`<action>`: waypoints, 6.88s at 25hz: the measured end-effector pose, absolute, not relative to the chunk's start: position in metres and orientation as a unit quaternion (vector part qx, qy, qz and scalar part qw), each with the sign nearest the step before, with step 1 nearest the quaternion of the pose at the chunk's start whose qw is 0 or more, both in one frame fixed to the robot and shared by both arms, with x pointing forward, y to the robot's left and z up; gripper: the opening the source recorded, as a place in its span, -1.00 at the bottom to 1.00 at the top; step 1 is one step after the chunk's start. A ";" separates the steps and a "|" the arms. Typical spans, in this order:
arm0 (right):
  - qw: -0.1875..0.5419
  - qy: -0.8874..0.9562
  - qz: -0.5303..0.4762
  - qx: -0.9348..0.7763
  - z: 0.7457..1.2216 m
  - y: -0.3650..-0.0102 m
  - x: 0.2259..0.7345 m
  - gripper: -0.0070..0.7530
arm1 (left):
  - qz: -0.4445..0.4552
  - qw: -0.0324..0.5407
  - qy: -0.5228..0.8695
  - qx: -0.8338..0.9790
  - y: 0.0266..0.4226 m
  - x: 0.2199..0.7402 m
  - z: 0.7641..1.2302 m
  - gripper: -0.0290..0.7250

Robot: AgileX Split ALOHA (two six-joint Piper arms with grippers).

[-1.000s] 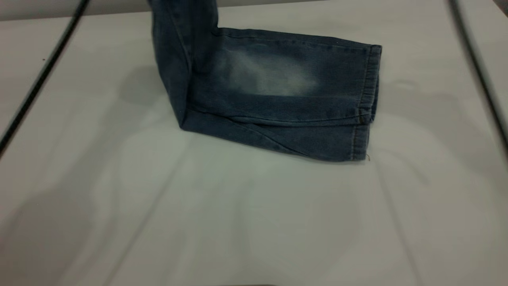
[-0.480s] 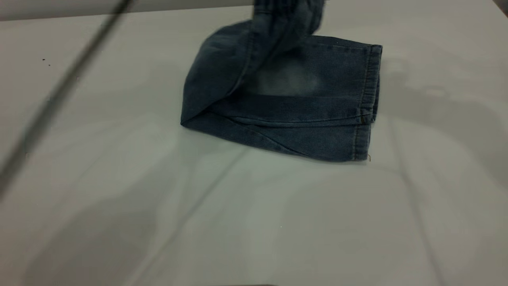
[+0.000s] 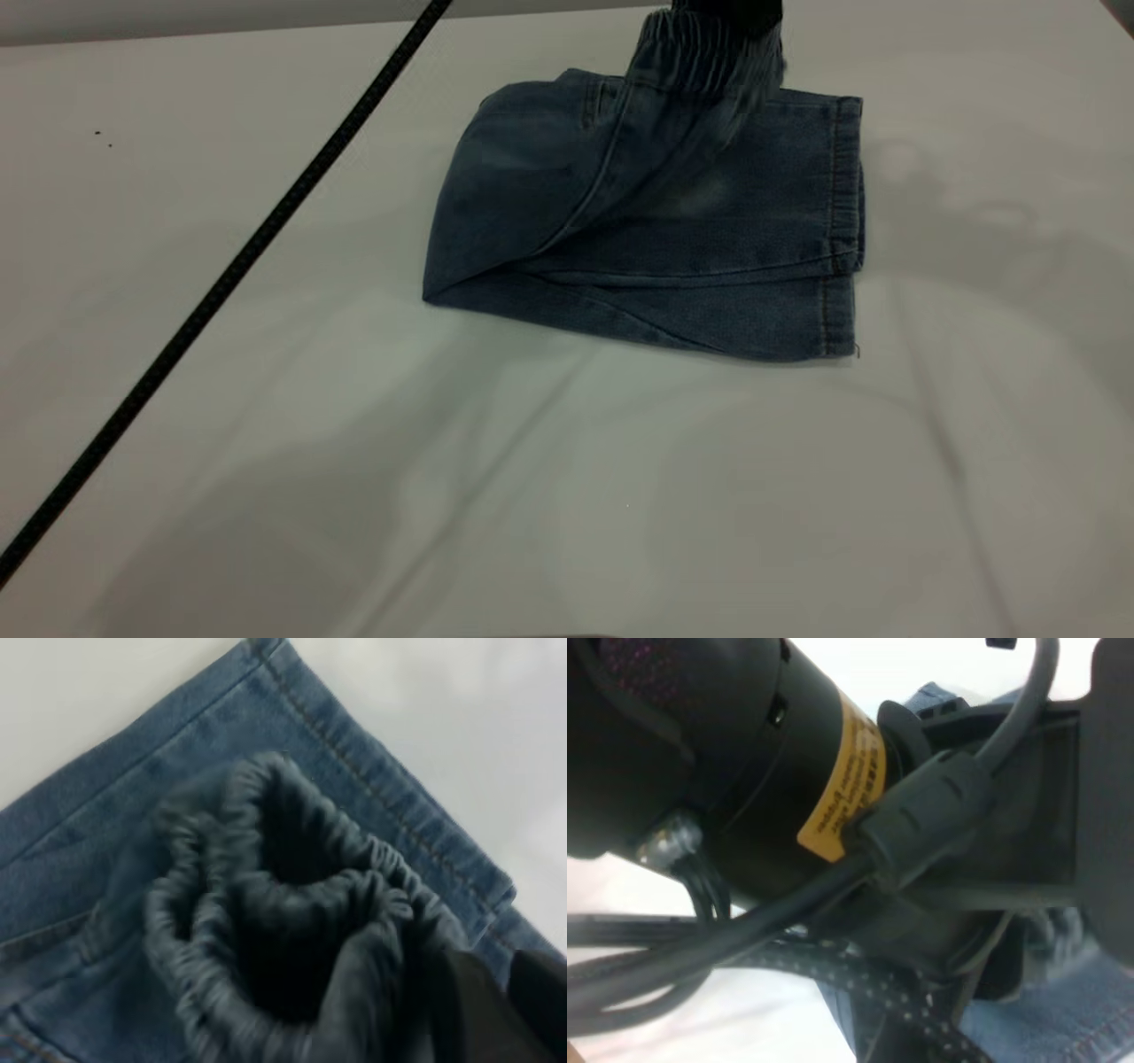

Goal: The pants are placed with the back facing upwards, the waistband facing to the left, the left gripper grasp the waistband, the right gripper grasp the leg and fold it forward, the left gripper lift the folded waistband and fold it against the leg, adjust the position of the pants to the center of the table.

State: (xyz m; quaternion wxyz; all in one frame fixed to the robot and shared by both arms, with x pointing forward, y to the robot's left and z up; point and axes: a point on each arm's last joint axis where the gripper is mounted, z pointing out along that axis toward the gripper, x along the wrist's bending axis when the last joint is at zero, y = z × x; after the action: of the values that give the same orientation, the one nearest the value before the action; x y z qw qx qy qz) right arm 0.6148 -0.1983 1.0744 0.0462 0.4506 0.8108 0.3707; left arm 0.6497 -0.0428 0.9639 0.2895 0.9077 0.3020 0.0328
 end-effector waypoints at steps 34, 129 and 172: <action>0.050 0.720 0.406 0.561 1.077 -0.275 0.635 0.33 | 0.155 0.057 0.401 0.901 0.043 0.682 0.959 0.28; 0.113 0.748 0.344 0.556 1.226 -0.215 0.491 0.33 | 0.200 0.191 0.467 0.840 0.131 0.580 1.150 0.15; 0.231 0.744 0.381 0.498 1.040 -0.284 0.239 0.33 | 0.156 0.273 0.456 0.833 0.269 0.294 1.075 0.15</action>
State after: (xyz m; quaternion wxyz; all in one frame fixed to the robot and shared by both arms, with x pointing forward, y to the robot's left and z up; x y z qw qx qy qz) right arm 0.2390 -0.2836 1.0402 0.2307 0.4976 0.7443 0.3810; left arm 0.2936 0.2687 1.0749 0.2728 0.8327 0.4558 0.1564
